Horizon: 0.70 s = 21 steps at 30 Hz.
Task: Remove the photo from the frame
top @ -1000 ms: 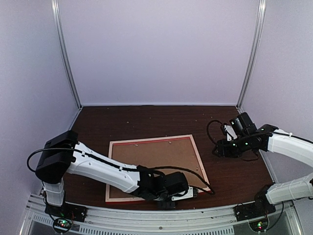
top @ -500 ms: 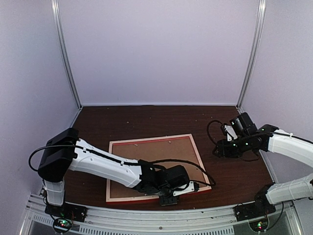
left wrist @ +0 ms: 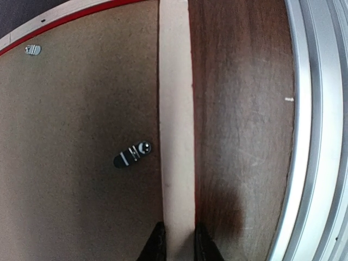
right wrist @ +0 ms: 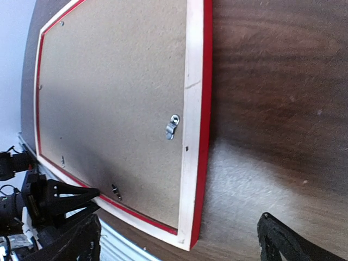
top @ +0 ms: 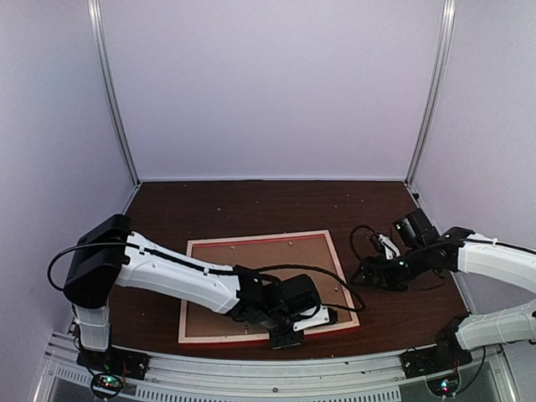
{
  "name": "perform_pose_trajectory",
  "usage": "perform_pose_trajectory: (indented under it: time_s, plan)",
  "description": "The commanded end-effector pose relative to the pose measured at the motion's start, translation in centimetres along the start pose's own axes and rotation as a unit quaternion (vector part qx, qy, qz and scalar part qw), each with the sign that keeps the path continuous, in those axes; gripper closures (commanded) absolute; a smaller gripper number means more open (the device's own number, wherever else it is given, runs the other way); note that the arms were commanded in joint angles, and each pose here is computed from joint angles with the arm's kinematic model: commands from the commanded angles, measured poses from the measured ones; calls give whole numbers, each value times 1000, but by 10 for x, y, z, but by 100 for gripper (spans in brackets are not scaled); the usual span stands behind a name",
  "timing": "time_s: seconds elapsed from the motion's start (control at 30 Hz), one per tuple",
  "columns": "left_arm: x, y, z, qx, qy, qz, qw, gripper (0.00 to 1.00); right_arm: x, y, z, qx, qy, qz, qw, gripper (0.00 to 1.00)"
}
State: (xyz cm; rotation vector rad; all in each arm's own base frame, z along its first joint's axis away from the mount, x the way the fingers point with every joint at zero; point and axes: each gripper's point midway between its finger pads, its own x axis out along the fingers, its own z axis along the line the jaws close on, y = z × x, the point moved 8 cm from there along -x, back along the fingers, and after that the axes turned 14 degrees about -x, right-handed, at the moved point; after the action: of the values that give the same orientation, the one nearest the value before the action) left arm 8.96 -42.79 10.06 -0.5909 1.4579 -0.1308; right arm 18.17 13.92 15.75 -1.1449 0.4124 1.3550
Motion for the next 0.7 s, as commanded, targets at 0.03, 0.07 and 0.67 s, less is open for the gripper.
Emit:
perform_pose_trajectory:
  time_s: [0.03, 0.07, 0.67]
  plan:
    - [-33, -8, 1, -14, 41, -19, 999, 97, 15, 13, 13, 34, -118, 18, 992, 1]
    - [-36, -10, 2, -15, 43, -24, 999, 97, 17, 15, 13, 38, -125, 20, 991, 1]
    - [-57, -20, 12, -28, 64, -69, 995, 97, 54, 25, 31, 78, -275, 38, 957, 3]
